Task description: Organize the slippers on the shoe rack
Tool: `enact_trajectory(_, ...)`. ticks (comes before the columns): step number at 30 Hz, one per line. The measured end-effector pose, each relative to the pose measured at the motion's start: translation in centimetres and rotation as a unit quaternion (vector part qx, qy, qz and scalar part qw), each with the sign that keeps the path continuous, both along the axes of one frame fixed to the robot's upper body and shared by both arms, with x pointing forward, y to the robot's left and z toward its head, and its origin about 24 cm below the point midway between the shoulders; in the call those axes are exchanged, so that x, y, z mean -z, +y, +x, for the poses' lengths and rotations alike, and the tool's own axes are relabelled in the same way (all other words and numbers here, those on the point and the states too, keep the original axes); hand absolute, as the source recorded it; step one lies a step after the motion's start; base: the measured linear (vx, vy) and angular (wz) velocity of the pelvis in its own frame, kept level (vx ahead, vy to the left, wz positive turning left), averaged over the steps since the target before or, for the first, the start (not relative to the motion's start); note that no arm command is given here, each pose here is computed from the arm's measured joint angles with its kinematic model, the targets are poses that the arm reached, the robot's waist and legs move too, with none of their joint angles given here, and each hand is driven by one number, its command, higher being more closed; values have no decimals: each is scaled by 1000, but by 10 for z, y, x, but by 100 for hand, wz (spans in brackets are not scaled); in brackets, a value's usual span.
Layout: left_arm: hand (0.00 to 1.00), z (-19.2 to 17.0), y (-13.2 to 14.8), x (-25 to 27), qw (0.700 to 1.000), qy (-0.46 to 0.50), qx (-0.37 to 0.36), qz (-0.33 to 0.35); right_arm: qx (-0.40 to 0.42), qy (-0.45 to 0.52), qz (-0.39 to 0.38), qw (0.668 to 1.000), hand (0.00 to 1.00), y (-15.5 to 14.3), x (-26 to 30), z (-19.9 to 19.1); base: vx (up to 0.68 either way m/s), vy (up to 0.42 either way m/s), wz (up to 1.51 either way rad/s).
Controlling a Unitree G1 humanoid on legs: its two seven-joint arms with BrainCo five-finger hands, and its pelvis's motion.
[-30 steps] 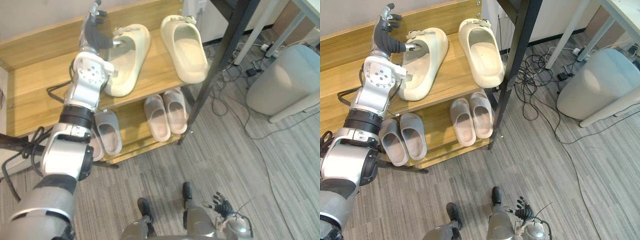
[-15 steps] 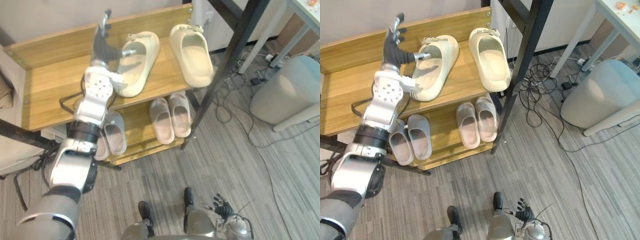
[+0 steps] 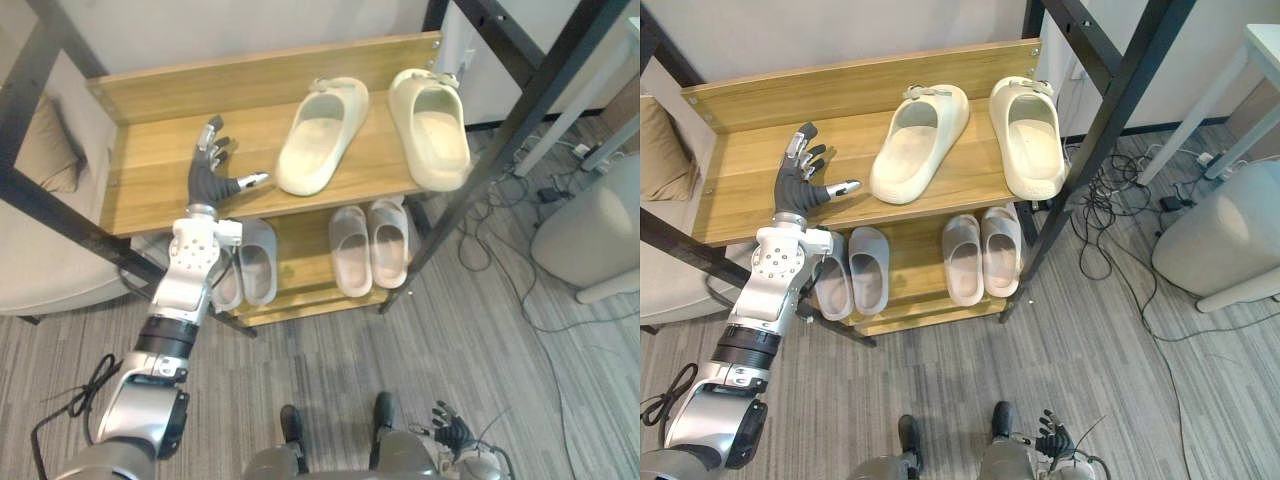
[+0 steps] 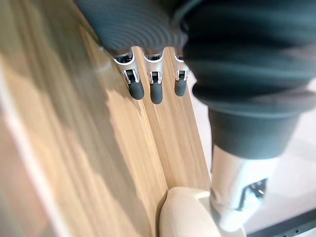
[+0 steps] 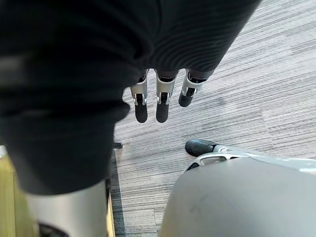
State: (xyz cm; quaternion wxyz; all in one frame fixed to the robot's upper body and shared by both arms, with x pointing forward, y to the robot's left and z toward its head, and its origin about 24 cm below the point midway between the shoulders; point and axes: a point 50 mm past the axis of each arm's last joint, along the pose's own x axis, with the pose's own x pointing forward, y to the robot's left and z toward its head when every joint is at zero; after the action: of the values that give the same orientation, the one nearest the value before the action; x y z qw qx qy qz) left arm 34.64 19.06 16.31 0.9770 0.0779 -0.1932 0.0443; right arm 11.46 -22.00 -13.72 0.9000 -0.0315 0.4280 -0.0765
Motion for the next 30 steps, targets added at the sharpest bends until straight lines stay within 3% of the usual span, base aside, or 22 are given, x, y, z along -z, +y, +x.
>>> enact_trajectory(10,0,-4,-26,22,995,35,62,-66,-4,8,1,1000,0,1,1,-3,-27,-7,4)
enact_trajectory(19,0,-4,-67,24,988,46,128,-77,-9,10,2,1000,0,4,2,-3,0,0,0)
enact_trajectory(30,0,4,-91,23,981,64,159,-91,-14,11,2,1000,0,6,2,-1,-31,-2,-9)
